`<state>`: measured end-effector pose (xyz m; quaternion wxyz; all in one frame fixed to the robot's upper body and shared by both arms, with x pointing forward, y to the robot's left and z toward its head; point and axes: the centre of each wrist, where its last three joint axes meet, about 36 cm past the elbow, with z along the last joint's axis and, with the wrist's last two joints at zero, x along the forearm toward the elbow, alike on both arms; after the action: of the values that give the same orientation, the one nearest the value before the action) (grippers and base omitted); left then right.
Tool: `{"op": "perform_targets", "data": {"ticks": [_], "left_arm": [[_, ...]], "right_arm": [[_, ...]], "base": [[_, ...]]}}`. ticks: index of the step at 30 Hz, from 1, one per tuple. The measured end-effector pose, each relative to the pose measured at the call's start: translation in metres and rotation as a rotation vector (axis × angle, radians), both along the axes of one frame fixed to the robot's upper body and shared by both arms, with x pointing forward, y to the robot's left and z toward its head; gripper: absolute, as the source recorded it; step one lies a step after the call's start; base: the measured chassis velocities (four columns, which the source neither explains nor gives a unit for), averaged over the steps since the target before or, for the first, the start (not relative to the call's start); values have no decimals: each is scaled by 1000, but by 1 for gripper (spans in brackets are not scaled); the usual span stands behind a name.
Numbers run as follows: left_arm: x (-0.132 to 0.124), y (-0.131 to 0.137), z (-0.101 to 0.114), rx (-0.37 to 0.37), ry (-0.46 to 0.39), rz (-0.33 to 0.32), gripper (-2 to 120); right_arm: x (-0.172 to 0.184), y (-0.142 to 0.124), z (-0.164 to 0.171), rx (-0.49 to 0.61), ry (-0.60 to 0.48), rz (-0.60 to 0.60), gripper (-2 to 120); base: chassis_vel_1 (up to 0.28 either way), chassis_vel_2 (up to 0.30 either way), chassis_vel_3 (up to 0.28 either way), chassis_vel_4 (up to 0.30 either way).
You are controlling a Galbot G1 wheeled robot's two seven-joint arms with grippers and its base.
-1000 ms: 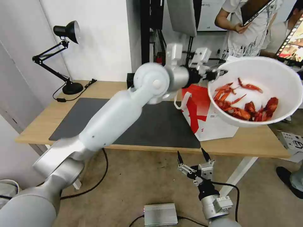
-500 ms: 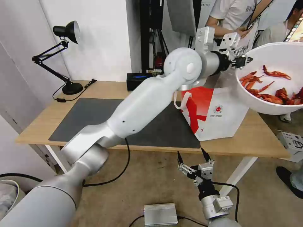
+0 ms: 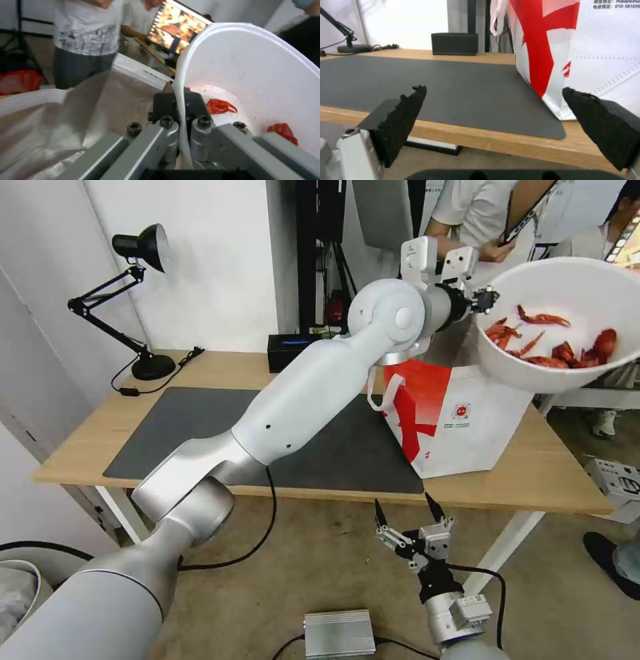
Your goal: Pick up the trash from the table and place it into the takeout bag.
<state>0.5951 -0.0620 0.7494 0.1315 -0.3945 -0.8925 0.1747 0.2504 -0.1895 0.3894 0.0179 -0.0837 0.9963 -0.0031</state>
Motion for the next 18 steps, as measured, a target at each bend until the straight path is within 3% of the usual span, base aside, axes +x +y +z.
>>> {"op": "perform_targets", "data": {"ticks": [7, 18], "left_arm": [[5, -1, 1, -12, 40, 112, 0], [7, -3, 5, -27, 65, 192, 0]], "right_arm": [[0, 0, 0, 0, 0, 0, 100], [0, 0, 0, 0, 0, 0, 100]], "base": [[0, 0, 0, 0], [0, 0, 0, 0]]}}
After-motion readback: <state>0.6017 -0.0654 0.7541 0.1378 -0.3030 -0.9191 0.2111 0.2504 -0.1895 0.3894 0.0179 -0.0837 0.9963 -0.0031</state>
